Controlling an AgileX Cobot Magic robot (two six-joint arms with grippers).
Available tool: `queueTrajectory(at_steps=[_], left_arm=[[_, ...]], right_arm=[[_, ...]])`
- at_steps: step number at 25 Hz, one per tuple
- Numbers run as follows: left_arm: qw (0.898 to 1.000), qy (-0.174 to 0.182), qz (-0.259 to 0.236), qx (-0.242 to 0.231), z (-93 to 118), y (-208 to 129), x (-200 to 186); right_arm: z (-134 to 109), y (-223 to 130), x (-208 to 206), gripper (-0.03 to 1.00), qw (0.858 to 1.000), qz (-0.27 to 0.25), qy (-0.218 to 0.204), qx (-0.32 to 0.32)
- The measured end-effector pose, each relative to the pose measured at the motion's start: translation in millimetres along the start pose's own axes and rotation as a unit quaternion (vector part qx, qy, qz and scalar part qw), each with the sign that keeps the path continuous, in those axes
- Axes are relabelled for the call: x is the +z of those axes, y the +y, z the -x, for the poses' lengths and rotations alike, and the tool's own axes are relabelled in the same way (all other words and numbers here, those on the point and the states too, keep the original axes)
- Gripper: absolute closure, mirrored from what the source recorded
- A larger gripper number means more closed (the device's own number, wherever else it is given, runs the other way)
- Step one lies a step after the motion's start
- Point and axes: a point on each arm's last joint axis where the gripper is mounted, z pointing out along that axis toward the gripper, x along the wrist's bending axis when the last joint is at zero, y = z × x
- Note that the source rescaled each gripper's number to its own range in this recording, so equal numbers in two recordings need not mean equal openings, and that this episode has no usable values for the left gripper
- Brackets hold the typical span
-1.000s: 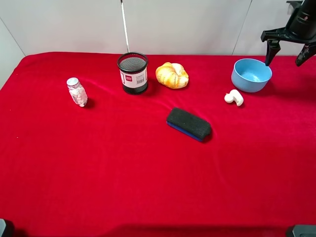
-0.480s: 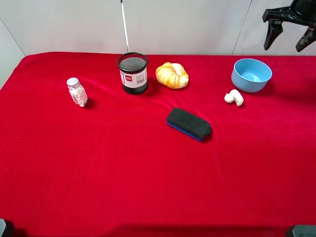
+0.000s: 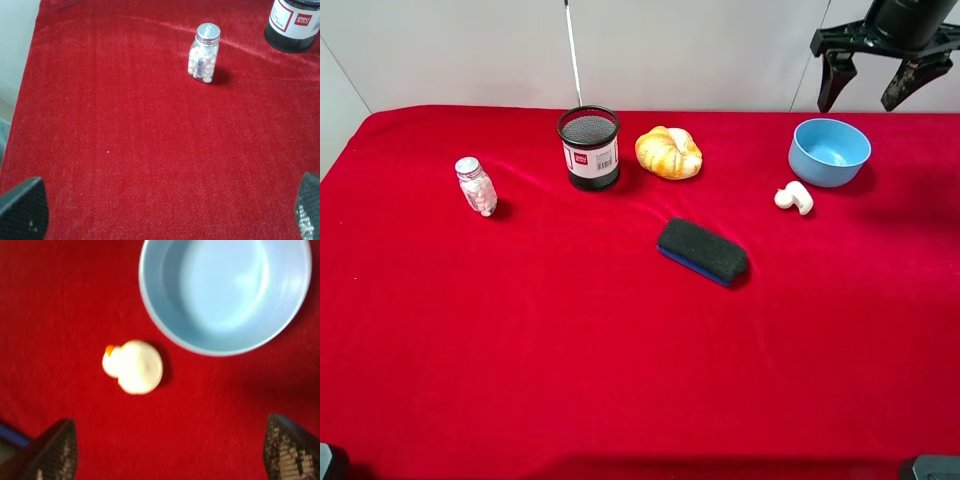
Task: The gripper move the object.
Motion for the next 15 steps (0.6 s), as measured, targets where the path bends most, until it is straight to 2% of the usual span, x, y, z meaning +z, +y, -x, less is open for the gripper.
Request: queueTrajectory(at_steps=[8, 15], left_arm=[[1.0, 0.0, 0.0, 0.0, 0, 0, 0], [1.0, 0.0, 0.0, 0.0, 0, 0, 0]], right_arm=[[3, -44, -18, 0.14, 1.0, -0.012, -0.003, -0.004], [5, -94, -55, 0.14, 1.0, 0.018, -0.001, -0.004]])
